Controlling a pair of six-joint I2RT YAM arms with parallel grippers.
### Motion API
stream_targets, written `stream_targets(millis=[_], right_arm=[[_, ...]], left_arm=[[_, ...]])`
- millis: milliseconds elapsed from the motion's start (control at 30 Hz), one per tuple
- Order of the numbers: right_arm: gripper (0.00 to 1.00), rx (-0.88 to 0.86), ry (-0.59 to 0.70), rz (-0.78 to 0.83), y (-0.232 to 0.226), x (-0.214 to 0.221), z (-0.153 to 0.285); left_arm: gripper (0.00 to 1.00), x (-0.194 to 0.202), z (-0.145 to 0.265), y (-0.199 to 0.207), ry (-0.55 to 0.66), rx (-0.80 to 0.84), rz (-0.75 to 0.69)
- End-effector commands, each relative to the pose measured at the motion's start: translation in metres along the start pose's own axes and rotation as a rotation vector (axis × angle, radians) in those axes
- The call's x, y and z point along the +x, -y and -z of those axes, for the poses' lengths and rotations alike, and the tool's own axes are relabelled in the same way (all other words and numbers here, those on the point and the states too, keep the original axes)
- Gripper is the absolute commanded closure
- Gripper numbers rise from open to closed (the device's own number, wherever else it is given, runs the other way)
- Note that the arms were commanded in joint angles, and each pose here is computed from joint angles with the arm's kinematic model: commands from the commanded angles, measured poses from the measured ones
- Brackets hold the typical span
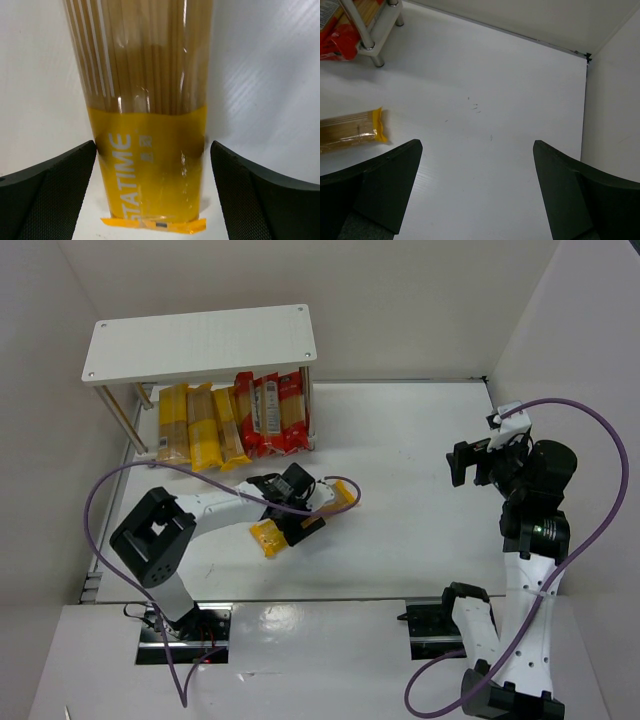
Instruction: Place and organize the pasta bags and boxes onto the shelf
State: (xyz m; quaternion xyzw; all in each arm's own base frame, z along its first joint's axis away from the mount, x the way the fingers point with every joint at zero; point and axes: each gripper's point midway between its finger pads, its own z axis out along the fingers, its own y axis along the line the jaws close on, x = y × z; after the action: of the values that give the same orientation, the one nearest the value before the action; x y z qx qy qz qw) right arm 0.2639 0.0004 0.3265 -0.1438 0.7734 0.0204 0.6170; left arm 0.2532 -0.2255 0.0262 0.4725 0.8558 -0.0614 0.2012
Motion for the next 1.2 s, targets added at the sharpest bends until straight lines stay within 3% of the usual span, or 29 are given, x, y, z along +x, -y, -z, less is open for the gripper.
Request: stream_targets(millis=[0, 300, 400, 467, 500, 533, 567, 700, 867, 1167], right_arm=[[0.00, -0.006, 0.017, 0.017, -0.003, -0.006, 0.003], [0.00, -0.006, 0.017, 0.026, -0.002, -0.006, 0.003], [0.00, -0.009, 0.009, 0.022, -0.003, -0.004, 0.003], [0.00, -0.009, 0.009, 0.022, -0.003, -0.004, 0.003], [0.00, -0.006, 0.017, 0.026, -0.003, -0.007, 0.005], [0.00, -0.006, 0.017, 0.026, -0.003, -0.007, 0.005], [0.00, -0.009, 0.009, 0.022, -0.002, -0.006, 0.002], [0.00, -0.009, 0.009, 0.022, -0.002, -0.007, 0.004], [0.00, -0.006, 0.017, 0.026, -0.004, -0.009, 0.009], [0.00, -0.013, 0.027, 0.014, -0.010, -0.007, 0.013]], left_arm=[[0.00, -0.014, -0.008, -0.007, 0.024, -0.016, -0.023], [0.00, -0.009, -0.024, -0.010, -0.018, -0.013, -0.059], [0.06, -0.001, -0.031, -0.004, -0.049, 0.019, -0.070], [0.15, -0.001, -0.032, 0.000, -0.050, 0.045, -0.078], [0.27, 0.004, -0.035, 0.005, -0.071, 0.076, -0.088], [0.58, 0.011, -0.036, 0.008, -0.095, 0.095, -0.086], [1.00, 0.009, -0.035, 0.008, -0.095, 0.095, -0.086], [1.00, -0.010, -0.010, 0.005, -0.006, 0.075, -0.082], [1.00, -0.042, 0.031, -0.019, 0.114, 0.030, 0.044], [1.00, -0.046, 0.086, -0.055, 0.272, -0.016, 0.217]])
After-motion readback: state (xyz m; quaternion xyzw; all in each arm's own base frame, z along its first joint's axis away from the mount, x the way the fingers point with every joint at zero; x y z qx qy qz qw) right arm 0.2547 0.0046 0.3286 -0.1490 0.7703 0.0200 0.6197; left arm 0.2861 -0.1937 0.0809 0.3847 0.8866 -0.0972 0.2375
